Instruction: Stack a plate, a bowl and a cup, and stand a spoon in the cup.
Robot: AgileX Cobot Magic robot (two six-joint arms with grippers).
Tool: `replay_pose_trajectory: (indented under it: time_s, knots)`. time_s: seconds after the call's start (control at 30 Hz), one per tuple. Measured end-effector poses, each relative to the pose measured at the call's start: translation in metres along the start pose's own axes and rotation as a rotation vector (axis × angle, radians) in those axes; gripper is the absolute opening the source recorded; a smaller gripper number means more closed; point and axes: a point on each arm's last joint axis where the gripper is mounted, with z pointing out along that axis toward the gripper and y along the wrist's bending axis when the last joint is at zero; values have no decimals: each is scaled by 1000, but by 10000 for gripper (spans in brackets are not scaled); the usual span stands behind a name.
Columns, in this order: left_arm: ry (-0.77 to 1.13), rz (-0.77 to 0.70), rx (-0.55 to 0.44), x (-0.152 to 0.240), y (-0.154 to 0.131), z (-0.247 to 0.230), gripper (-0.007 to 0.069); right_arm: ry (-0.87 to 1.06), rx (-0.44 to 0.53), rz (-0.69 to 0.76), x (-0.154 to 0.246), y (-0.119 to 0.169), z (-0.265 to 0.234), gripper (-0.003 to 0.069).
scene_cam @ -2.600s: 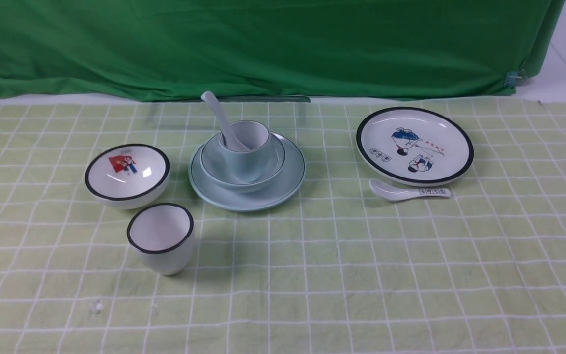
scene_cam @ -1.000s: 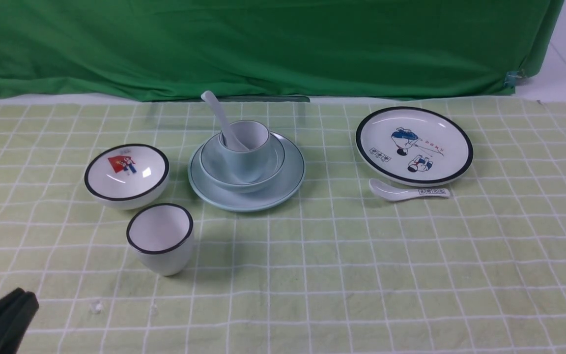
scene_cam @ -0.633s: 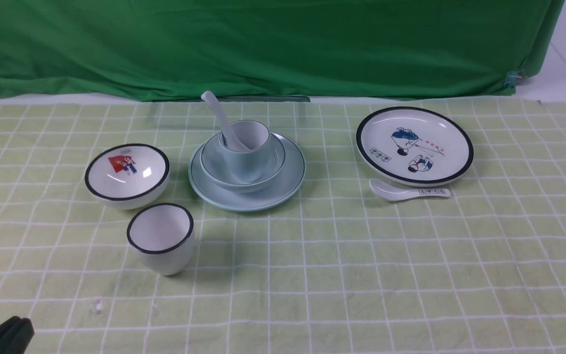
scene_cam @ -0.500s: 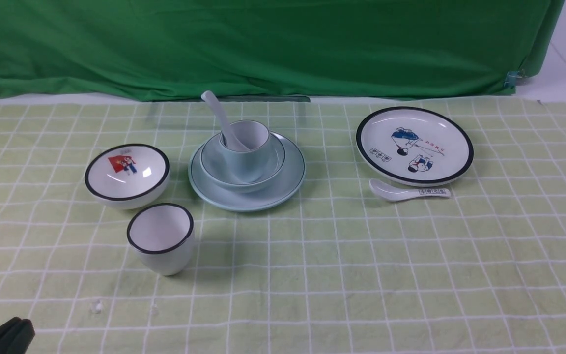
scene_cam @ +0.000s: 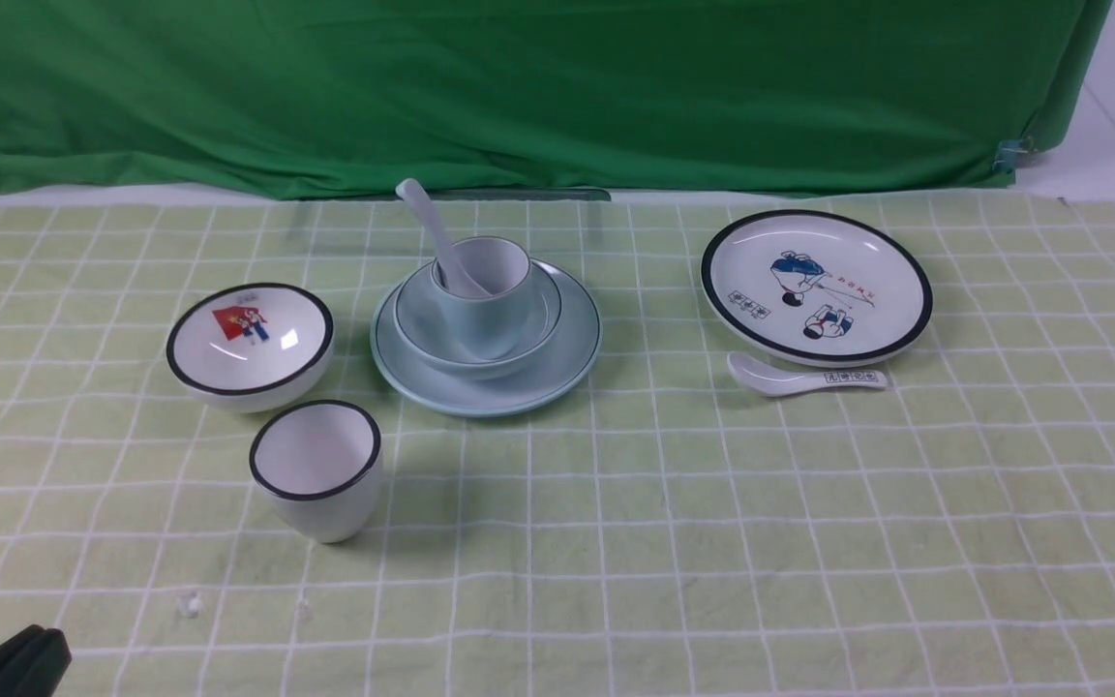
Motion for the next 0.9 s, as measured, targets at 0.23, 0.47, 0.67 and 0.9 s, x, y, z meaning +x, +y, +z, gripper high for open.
replay_pose_trajectory:
  time_s: [0.23, 0.47, 0.67, 0.9]
  knots:
    - [0, 1, 0, 0, 0, 0, -28, 0, 0, 0, 0, 0, 0, 200]
    - [0, 1, 0, 0, 0, 0, -28, 0, 0, 0, 0, 0, 0, 218]
    - [0, 1, 0, 0, 0, 0, -28, 0, 0, 0, 0, 0, 0, 233]
    - [0, 1, 0, 0, 0, 0, -28, 0, 0, 0, 0, 0, 0, 238]
